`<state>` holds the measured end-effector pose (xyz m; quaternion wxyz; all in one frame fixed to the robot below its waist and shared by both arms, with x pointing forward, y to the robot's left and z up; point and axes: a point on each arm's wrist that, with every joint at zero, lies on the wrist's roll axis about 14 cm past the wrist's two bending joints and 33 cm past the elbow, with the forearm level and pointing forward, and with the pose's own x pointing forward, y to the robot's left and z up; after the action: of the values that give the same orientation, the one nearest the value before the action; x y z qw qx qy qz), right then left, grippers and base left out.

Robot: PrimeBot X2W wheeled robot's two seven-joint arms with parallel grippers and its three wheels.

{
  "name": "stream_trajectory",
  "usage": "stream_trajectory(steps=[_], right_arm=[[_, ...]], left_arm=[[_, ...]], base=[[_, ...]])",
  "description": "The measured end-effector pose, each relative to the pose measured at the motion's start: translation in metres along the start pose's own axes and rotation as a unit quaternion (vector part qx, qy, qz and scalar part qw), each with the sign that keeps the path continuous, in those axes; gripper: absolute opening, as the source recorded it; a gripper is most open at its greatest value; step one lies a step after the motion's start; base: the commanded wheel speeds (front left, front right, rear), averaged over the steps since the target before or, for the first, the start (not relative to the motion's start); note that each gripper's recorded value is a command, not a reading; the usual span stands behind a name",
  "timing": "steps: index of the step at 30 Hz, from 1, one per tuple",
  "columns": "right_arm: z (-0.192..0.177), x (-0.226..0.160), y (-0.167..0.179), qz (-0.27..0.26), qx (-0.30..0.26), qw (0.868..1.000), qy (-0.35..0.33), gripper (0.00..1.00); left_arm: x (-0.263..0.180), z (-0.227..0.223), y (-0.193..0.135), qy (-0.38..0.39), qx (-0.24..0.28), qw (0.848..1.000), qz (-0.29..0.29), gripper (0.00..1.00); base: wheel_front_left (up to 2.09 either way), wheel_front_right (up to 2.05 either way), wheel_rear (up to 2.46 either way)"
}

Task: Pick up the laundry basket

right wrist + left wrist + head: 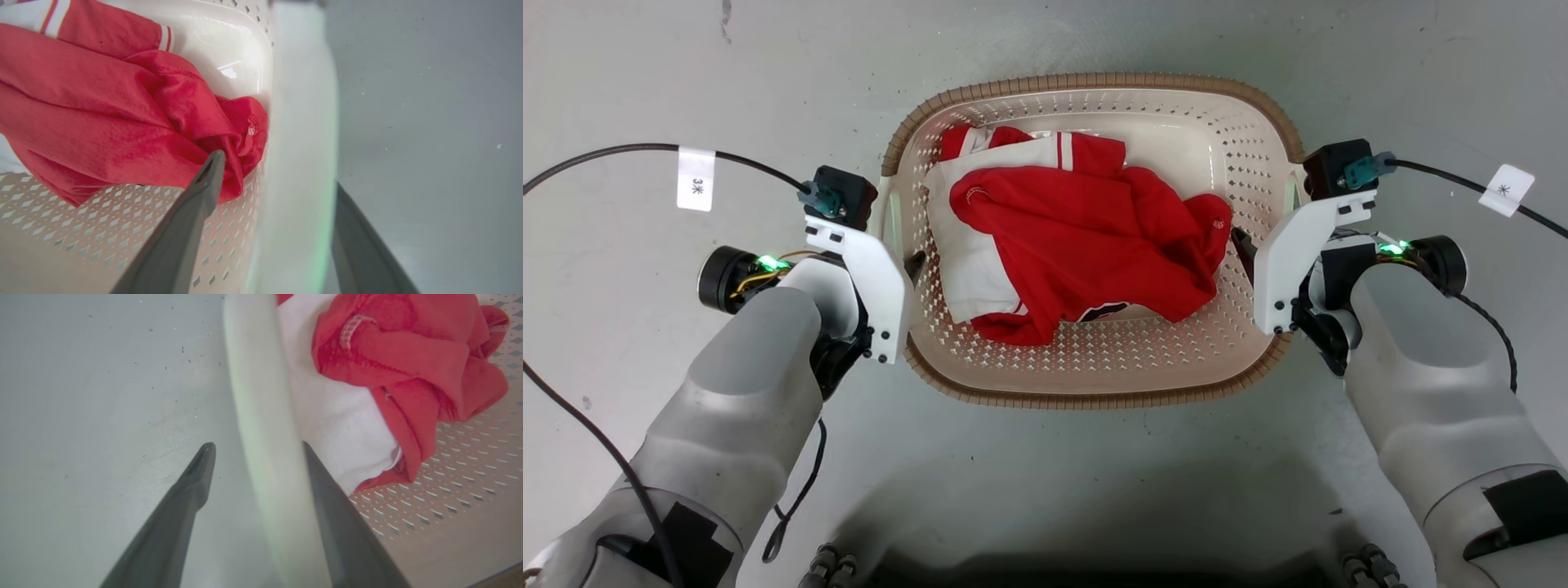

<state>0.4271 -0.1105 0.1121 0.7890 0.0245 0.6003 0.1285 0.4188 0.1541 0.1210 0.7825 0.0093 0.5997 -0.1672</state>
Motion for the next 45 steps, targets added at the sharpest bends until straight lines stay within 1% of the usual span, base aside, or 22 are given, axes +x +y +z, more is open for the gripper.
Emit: stream_trajectory(steps=[1,2,3,4,8,14,18,22,32,36,41,45], right_arm=[[0.0,0.001,0.0,0.0,0.0,1.0,0.0,1.0],[0.001,0.001,0.0,0.001,0.002,1.0,-0.001,1.0],[0.001,0.002,0.001,0.002,0.006,1.0,-0.003,0.21],[0.001,0.002,0.002,0.003,0.007,1.0,-0.003,0.0],[0.004,0.002,0.008,0.01,0.008,1.0,-0.008,0.0],[0.006,-0.003,0.007,0.007,0.004,1.0,-0.01,0.0],[0.009,-0.012,0.005,0.003,0.003,1.0,-0.007,0.0],[0.007,-0.027,0.004,-0.003,0.001,1.0,0.015,0.0],[-0.014,-0.089,0.008,-0.016,-0.011,0.995,0.099,0.0],[-0.009,-0.12,0.012,-0.024,-0.025,0.994,0.105,0.0],[-0.004,-0.158,0.016,-0.037,-0.04,0.994,0.097,0.0],[-0.005,-0.185,0.023,-0.036,-0.038,0.995,0.087,0.0]], left_arm=[[0.0,0.0,0.0,0.0,0.0,1.0,-0.001,1.0],[0.001,-0.001,-0.001,0.001,0.0,1.0,-0.003,0.47],[0.001,-0.001,-0.004,0.001,-0.002,1.0,-0.007,0.0],[0.001,-0.001,-0.005,0.001,-0.002,1.0,-0.01,0.0],[0.0,0.001,-0.01,-0.002,-0.002,1.0,-0.018,0.0],[-0.005,0.004,-0.012,-0.007,-0.003,1.0,-0.026,0.0],[-0.013,0.009,-0.016,-0.008,-0.001,0.999,-0.032,0.0],[-0.026,0.004,-0.024,0.014,-0.004,0.999,-0.043,0.0],[-0.083,-0.006,-0.05,0.057,-0.006,0.995,-0.076,0.0],[-0.113,-0.001,-0.057,0.062,0.012,0.995,-0.082,0.0],[-0.148,0.003,-0.067,0.055,0.022,0.995,-0.085,0.0],[-0.175,0.004,-0.073,0.052,0.029,0.995,-0.085,0.0]], base=[[0.0,0.0,0.0],[0.0,0.0,0.0],[0.0,0.0,0.0],[0.0,0.0,0.0],[0.0,0.0,0.0],[0.0,0.0,0.0],[0.0,0.0,0.0],[0.0,0.0,0.0],[0.0,0.0,0.0],[0.0,0.0,0.0],[0.0,0.0,0.0],[0.0,0.0,0.0]])
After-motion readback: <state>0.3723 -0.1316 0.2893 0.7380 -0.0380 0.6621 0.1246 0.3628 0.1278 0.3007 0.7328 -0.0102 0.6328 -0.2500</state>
